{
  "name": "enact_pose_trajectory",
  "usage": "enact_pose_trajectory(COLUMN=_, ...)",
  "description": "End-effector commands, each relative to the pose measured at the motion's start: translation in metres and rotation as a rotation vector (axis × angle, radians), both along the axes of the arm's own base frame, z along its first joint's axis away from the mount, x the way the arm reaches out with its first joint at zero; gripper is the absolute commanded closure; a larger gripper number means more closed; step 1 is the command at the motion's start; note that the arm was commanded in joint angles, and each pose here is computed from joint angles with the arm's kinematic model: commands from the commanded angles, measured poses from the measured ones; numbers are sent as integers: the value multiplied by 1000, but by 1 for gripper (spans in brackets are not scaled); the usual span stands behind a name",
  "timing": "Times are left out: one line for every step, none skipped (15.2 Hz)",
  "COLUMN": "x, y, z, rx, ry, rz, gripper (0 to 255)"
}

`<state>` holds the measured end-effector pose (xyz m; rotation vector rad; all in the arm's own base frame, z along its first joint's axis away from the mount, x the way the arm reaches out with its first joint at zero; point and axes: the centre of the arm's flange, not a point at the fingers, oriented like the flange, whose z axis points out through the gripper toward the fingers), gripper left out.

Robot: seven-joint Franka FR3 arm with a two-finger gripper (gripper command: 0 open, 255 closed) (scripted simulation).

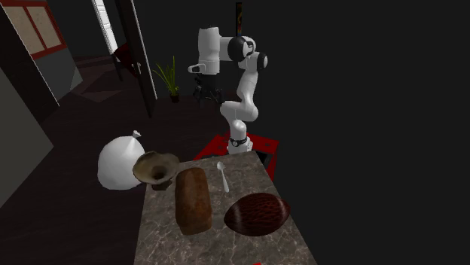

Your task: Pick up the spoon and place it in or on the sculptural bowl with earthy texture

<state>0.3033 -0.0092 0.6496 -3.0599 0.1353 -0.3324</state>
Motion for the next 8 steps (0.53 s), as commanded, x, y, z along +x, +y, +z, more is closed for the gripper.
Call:
enact_pose_trajectory(x=0, y=0, z=0, rx=0, ry=0, rz=0, gripper=0)
enact_pose_trajectory(x=4, y=2, z=-12, rx=2, ry=0, rz=25, gripper=0)
enact_pose_trajectory(x=8, y=4, z=-24, rx=5, ry=0, rz=49, gripper=0)
enact_pose_trajectory(x=13, y=6, z=-37, rx=7, ry=0, rz=74, gripper=0)
enact_pose_trajectory(x=17, y=8, z=-49, rx=9, ry=0, rz=99, gripper=0)
enact_pose_trajectory(x=21, y=10, z=-61, rx=12, ry=0, rz=123, gripper=0)
enact_pose_trajectory(x=25, y=12, z=-73, rx=14, ry=0, rz=148, gripper=0)
enact_pose_trajectory(x=29, y=15, z=-86, rx=16, ry=-1, rz=173, gripper=0)
